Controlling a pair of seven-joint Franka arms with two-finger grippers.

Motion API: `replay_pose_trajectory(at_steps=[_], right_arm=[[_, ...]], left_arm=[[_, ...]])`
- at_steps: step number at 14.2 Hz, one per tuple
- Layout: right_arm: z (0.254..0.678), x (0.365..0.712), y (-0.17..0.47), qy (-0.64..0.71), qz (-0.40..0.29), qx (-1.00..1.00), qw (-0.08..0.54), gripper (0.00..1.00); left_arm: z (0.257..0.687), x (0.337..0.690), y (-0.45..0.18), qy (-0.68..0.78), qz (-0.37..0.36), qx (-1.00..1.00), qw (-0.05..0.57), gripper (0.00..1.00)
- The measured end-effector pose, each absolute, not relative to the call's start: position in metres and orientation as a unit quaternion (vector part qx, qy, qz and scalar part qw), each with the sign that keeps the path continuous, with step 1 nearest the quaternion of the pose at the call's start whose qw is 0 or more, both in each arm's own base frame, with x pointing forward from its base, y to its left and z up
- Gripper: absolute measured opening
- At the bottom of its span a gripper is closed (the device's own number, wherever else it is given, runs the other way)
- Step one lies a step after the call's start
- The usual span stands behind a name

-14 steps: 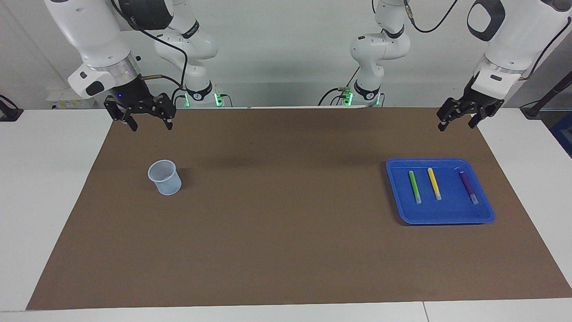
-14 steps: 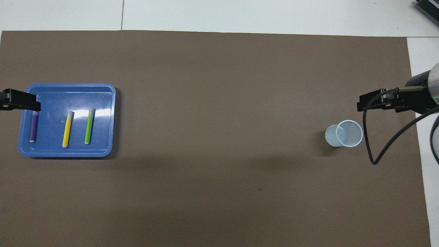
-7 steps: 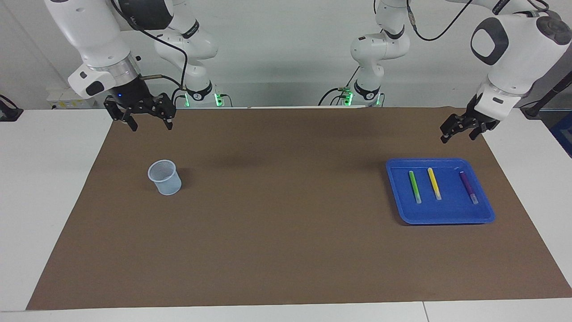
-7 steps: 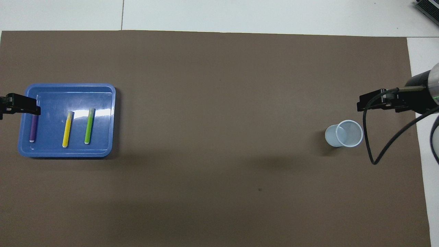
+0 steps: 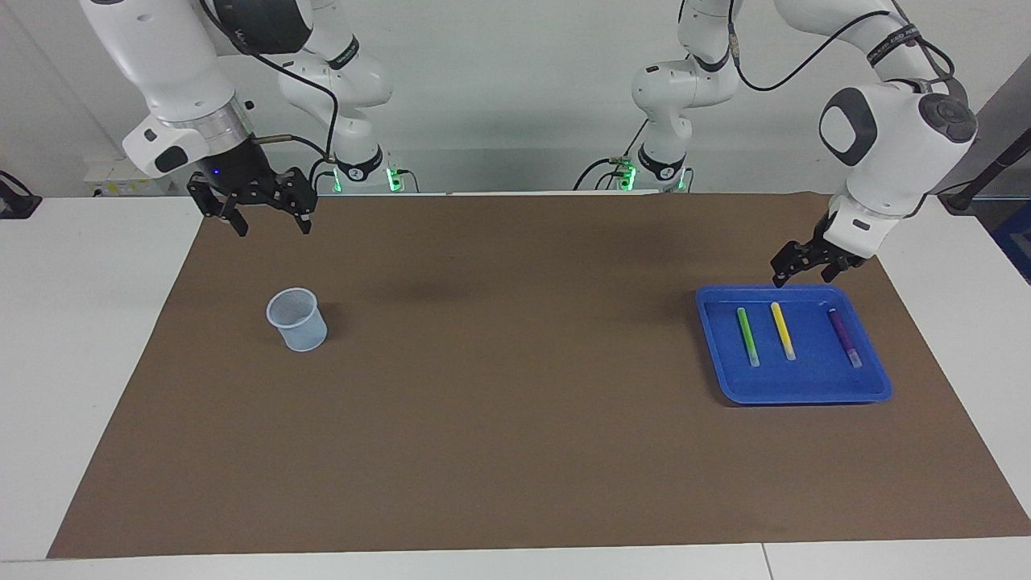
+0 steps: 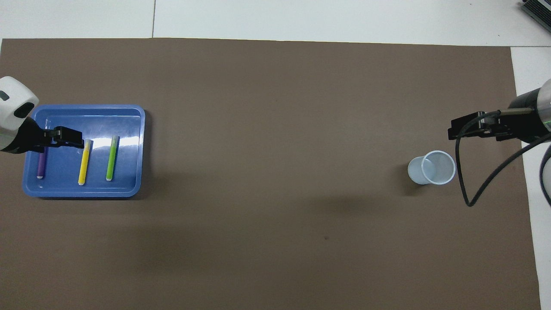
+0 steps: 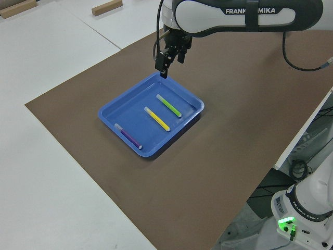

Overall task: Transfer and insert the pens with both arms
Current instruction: 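Move the left gripper over the green pen and lower it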

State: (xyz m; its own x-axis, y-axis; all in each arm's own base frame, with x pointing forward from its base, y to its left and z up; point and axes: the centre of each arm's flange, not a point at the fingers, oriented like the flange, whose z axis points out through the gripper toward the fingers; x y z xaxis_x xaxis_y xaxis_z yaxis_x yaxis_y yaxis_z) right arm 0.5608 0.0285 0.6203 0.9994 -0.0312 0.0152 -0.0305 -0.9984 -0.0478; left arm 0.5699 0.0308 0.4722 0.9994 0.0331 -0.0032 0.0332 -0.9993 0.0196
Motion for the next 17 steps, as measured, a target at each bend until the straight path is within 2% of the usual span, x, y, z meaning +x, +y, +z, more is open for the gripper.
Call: replay_pose_trajectory(at_steps=[10, 17], right_arm=[[0.62, 0.561, 0.028, 0.015, -0.008, -1.0, 0.024, 1.0], [0.62, 0.561, 0.028, 0.015, -0.008, -1.0, 0.024, 1.0]], left_arm=[[0.394, 0.561, 0.025, 0.011, 0.009, 1.0, 0.009, 1.0], [0.344, 0.576, 0.006, -0.005, 0.018, 1.0, 0.011, 1.0]])
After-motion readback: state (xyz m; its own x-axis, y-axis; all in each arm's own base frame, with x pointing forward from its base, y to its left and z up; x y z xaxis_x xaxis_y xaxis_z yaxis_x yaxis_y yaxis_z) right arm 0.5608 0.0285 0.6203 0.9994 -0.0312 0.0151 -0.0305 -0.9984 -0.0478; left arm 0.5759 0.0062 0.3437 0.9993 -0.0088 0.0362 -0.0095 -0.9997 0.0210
